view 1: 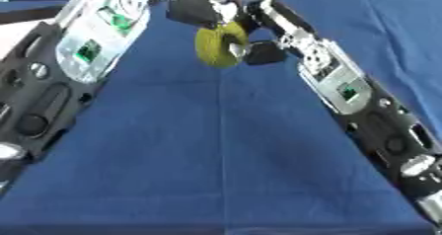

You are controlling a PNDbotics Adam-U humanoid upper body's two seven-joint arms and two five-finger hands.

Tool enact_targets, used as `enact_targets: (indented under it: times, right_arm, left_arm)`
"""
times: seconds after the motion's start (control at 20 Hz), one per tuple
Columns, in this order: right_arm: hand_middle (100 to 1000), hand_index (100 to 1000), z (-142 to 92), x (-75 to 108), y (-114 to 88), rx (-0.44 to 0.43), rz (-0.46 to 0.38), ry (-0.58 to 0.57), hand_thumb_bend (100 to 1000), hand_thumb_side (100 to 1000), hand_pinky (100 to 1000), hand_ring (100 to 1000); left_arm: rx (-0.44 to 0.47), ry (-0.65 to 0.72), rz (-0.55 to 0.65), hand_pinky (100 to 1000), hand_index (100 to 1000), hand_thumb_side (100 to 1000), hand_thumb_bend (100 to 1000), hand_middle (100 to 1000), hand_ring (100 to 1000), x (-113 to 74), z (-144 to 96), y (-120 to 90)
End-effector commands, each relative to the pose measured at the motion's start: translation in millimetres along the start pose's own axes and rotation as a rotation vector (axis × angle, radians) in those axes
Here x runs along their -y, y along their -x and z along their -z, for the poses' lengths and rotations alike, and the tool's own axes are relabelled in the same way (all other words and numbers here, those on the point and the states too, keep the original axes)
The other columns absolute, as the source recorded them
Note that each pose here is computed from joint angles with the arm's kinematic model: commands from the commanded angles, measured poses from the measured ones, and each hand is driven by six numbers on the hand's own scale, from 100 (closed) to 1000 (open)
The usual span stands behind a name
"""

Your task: Pick up the objects with one hand, pass them to the other hand, and then place them into the box on the other side of the table.

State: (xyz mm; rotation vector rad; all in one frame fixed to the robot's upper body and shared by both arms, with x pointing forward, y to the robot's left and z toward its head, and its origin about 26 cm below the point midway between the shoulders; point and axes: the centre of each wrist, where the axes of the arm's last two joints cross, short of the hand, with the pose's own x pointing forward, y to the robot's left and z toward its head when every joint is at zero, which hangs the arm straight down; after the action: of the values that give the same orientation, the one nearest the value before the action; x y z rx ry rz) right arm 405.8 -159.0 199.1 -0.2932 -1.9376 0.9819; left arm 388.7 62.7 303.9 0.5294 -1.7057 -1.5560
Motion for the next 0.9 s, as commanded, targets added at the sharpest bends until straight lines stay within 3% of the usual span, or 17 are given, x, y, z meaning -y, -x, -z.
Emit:
enact_targets:
  times: [0.05, 0.3, 0.9]
  right_arm:
    - [385, 451, 1.6, 9.6, -9.1, 0.032, -0.012, 0.023, 100, 100, 701, 539]
    - [384, 450, 1.1, 9.4, -9.0, 0.032, -0.009, 0.026, 100, 100, 697, 538]
    - [381, 447, -6.6, 14.9, -11.0, 0.047, 0.002, 0.044, 100, 100, 691, 531]
  left_arm:
    - [-0.009, 0.007, 0.042, 852, 817, 499, 219, 729, 752, -15.2, -6.9, -1.6]
    - [-0.030, 0.079, 0.094, 866, 832, 491, 347, 753, 778, -13.8, -6.9, -2.6]
    - [-0.086, 0.171, 0.190, 876, 844, 402, 533, 777, 807, -10.1, -2.3, 3.8]
